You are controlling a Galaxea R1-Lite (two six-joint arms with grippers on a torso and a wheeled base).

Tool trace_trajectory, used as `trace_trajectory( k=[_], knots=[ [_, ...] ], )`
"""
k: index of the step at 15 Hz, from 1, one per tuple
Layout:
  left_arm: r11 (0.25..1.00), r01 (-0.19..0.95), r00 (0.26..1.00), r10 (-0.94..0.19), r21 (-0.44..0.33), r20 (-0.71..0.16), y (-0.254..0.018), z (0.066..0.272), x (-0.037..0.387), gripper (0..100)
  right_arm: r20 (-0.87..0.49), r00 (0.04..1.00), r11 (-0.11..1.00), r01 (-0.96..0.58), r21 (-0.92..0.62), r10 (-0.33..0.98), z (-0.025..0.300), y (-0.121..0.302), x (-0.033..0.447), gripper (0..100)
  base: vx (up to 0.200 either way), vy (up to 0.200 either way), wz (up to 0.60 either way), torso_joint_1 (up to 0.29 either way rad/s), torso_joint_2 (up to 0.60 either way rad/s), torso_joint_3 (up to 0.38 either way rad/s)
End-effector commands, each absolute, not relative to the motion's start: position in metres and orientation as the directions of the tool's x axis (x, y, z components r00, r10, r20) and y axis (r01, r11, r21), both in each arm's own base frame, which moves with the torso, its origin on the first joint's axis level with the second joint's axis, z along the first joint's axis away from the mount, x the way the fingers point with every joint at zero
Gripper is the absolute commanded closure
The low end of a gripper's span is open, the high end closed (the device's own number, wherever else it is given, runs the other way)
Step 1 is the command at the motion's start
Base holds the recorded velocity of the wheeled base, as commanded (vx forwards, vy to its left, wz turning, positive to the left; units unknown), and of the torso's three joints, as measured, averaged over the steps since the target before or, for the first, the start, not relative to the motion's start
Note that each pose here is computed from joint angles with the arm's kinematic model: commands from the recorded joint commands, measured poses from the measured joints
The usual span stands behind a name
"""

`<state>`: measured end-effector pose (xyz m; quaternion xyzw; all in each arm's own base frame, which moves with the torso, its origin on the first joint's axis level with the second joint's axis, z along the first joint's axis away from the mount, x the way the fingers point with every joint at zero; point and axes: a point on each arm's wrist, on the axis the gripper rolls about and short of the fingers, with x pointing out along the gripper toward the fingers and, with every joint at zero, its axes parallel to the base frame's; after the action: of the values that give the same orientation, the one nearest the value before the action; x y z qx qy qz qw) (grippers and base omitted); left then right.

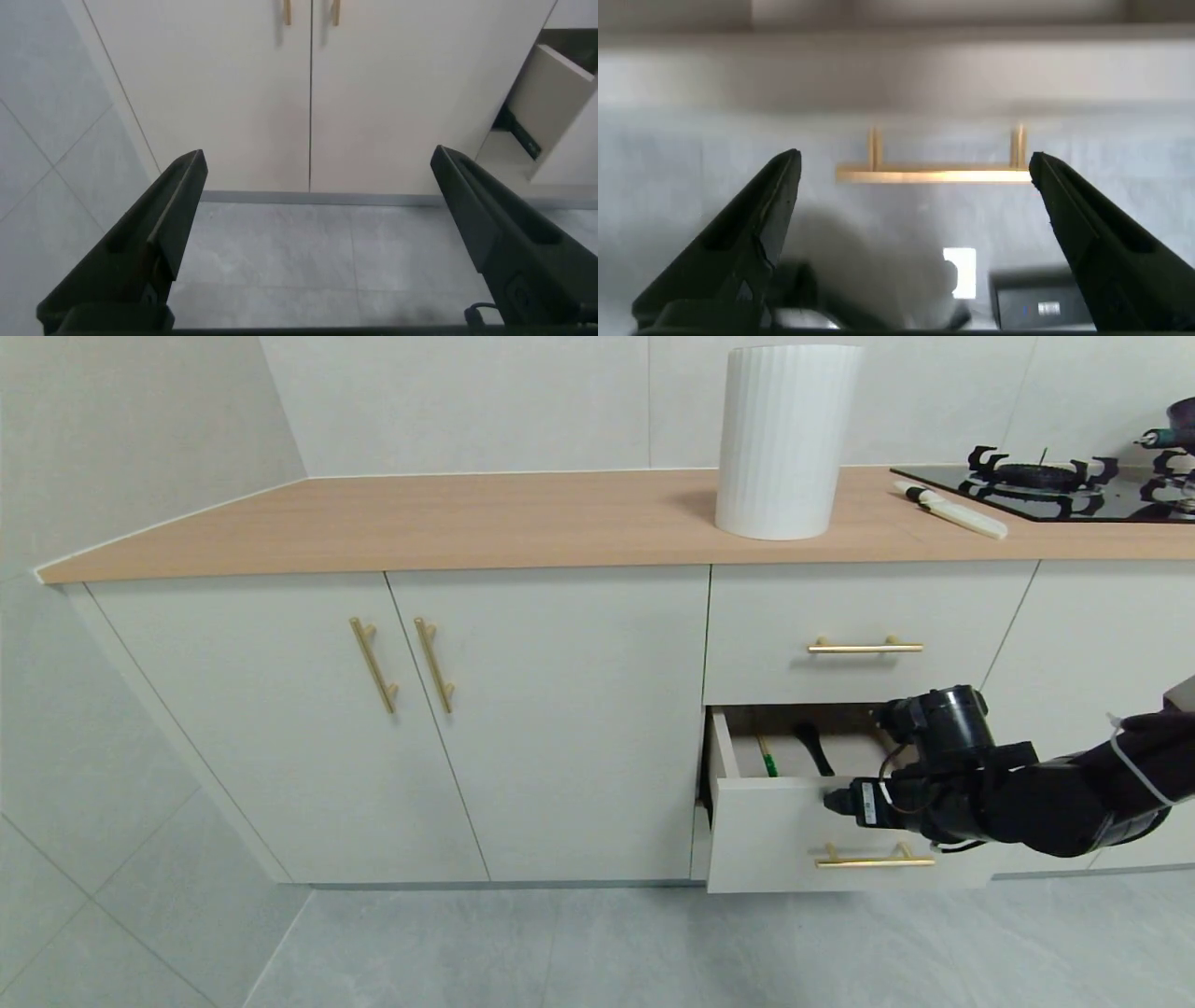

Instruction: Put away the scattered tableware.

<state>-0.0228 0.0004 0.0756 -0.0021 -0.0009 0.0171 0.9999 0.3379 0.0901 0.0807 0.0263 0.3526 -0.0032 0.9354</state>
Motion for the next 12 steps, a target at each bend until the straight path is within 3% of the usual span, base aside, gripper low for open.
trace_trajectory(
  k=[1, 3, 12],
  knots=[
    [0.999, -0.035, 0.999, 0.035, -0.005, 0.002, 0.000, 0.076, -0.023, 0, -0.666, 0.746, 0.998, 0.041, 0.039, -0.005, 0.068, 0.089, 0.347, 0, 0.000, 0.000, 0.00, 0.000, 0.00, 0.000],
    [0.999, -0.035, 0.999, 0.035, -0.005, 0.002, 0.000, 0.076, -0.023, 0, -0.586, 0.810, 1.000, 0.024, 0.000, -0.019, 0.062, 0.083, 0.368, 0, 0.000, 0.000, 0.00, 0.000, 0.00, 0.000],
    [0.999, -0.035, 0.999, 0.035, -0.005, 0.002, 0.000, 0.076, -0.023, 0, -0.438, 0.898, 0.998, 0.060, 0.032, -0.040, 0.048, 0.079, 0.399, 0, 0.000, 0.000, 0.00, 0.000, 0.00, 0.000]
  ],
)
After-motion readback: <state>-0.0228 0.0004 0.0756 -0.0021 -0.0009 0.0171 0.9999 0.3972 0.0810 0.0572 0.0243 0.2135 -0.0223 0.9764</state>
